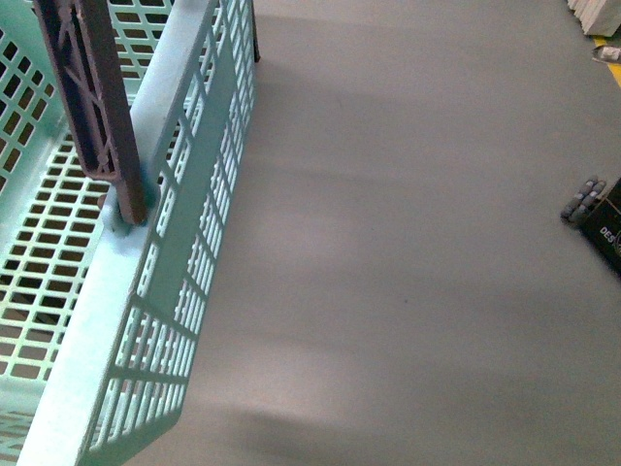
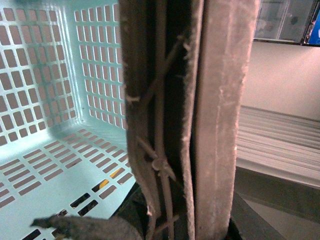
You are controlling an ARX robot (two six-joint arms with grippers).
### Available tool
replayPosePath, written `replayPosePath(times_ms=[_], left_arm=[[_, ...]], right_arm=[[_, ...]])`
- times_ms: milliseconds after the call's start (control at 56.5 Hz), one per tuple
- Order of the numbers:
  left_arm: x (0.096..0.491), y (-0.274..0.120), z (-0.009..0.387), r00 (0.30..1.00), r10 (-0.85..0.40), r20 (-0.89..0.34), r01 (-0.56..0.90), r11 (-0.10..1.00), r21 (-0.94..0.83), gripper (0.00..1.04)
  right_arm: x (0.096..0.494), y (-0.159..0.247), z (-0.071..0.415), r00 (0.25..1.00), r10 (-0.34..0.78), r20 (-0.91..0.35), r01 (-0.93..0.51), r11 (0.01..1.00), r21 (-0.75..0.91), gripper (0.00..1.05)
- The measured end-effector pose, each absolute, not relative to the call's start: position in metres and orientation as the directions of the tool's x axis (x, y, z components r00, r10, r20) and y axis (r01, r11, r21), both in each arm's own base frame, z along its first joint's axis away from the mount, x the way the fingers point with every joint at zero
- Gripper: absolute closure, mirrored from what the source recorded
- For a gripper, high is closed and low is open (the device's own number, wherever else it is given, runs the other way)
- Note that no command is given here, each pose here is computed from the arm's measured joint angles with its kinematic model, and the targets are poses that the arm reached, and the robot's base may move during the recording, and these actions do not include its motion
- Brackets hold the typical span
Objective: Pick mango and avocado into basket
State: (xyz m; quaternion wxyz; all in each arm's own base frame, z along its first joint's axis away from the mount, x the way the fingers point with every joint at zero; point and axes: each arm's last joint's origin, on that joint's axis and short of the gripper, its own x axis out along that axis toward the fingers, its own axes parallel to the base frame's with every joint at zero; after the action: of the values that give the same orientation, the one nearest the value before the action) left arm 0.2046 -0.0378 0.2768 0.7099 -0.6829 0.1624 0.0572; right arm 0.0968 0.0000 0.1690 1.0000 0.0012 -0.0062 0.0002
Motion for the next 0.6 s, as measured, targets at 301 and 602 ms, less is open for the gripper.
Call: replayPosePath(times_ms=[301,602], left_arm=[[0.2046,-0.0378,0.2768,0.941,-0.141,-0.309,-0.303,0.061,-0.951,0.87],[0.2047,-0.0378,0.2775,0.941,-0.141,-0.307,-0.301,0.060,-0.952,0.87]], right_arm=[[0.0968,0.0000,0.1690,1.000,0.000,0.012,0.000,1.000,0.003,0.09],[0.0969,0.0000,0.1690,1.000,0.001,0.012,-0.001,1.000,0.002,0.09]])
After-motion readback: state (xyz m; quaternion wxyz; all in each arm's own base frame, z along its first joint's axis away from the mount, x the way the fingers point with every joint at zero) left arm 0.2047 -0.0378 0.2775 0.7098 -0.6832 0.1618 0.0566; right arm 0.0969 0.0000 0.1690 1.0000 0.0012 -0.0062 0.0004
